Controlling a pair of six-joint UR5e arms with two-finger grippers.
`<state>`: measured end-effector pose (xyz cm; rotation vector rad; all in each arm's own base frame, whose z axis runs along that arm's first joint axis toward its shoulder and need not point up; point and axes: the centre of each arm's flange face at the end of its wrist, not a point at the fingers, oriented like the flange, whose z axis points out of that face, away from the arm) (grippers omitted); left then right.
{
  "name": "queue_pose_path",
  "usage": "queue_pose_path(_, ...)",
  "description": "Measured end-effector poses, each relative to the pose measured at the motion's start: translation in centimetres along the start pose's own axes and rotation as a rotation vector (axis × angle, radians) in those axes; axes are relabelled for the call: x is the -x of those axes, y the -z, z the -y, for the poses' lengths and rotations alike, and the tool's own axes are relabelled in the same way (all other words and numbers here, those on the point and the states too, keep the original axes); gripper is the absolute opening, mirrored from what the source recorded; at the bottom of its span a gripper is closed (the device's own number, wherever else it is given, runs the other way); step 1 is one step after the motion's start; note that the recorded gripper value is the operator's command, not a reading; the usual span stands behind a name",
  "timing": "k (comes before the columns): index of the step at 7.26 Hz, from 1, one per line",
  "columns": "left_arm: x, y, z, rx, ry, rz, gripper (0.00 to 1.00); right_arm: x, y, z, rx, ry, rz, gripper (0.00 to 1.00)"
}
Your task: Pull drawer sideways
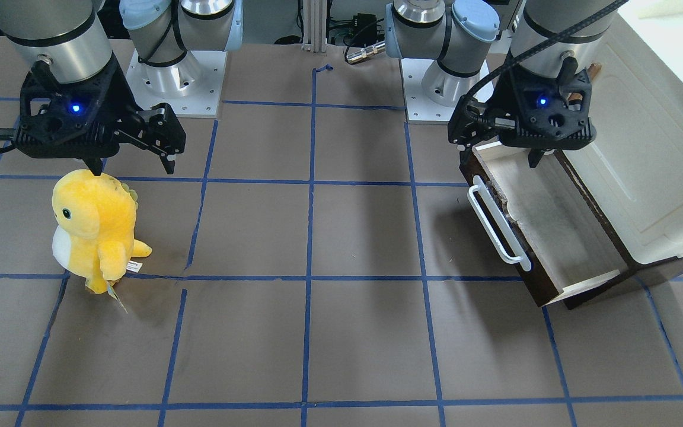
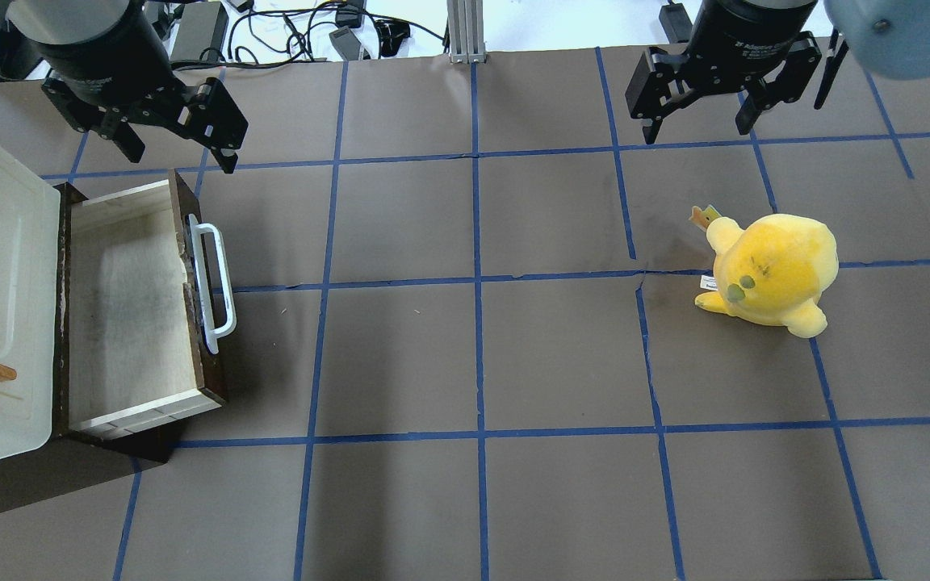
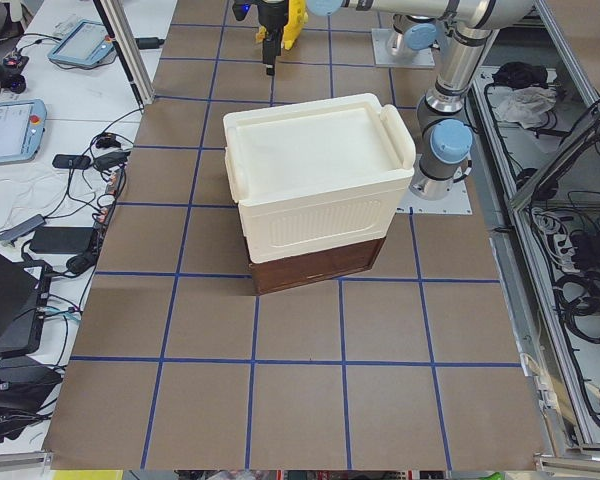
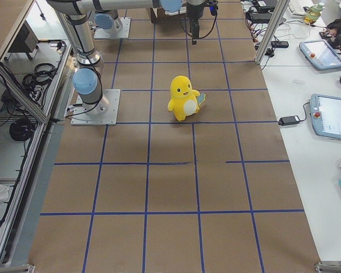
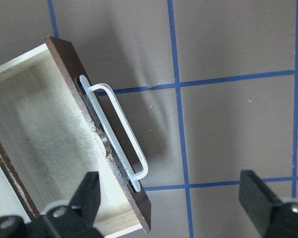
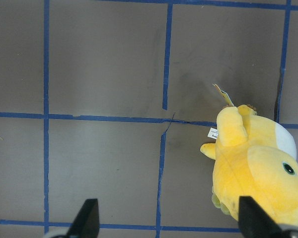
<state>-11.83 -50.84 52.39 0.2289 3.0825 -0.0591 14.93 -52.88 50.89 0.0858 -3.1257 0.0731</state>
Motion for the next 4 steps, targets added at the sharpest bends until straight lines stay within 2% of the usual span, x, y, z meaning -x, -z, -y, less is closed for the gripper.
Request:
queue_pose_path(2,-0.33,-1.11,0.01,-0.028,0.003,-0.054,1.0,-0.01,0.0,0.0,0.0,0.0,-0.001,1.0)
queue_pose_path(4,-0.4,-1.27,-0.04,-0.035,0.006,-0.061,1.0,0.0,0.0,0.0,0.0,0.0,0.0,1.0)
